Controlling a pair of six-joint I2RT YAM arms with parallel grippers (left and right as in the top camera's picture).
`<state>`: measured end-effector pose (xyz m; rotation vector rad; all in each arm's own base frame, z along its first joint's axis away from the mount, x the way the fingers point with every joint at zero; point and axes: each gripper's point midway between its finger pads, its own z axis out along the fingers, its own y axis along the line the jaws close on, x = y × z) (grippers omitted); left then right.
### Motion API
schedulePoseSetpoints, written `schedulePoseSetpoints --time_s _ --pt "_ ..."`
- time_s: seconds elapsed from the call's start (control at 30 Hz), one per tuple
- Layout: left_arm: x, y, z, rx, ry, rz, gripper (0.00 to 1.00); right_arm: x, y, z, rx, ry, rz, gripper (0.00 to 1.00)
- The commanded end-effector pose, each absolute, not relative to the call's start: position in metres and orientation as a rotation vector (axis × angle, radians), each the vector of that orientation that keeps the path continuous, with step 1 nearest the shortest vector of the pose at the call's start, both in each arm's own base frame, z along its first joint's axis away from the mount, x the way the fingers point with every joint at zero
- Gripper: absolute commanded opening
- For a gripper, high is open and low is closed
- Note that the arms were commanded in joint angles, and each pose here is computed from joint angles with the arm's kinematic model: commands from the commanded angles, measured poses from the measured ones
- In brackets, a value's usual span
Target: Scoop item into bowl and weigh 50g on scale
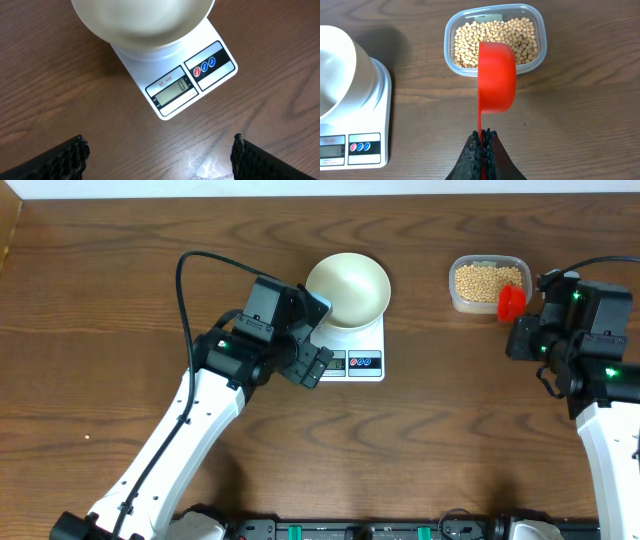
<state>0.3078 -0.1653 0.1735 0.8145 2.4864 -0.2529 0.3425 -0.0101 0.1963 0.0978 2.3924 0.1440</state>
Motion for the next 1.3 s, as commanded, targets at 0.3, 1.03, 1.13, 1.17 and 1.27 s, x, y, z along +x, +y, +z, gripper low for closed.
schedulePoseSetpoints --time_s 0.3,1.03,1.13,1.17,1.27 --pt "0.309 -0.164 0.172 0.813 2.491 -0.24 0.93 0.373 -0.019 0.219 0.081 2.281 0.105 0.01" --pt "0.309 -0.164 0.172 0.813 2.491 -0.24 0.93 0.444 -0.046 0.178 -0.097 2.503 -0.099 0.01" --pt "0.309 -0.164 0.172 0.813 2.491 -0.24 0.93 0.446 -0.046 0.164 -0.14 2.535 -0.107 0.01" --pt "0.309 -0.164 0.172 0.813 2.491 -0.24 0.93 0.446 -0.046 0.161 -0.146 2.541 -0.109 0.01" --pt "0.309 -0.164 0.172 0.813 2.491 -0.24 0.93 0.448 -0.048 0.15 -0.148 2.563 -0.115 0.01"
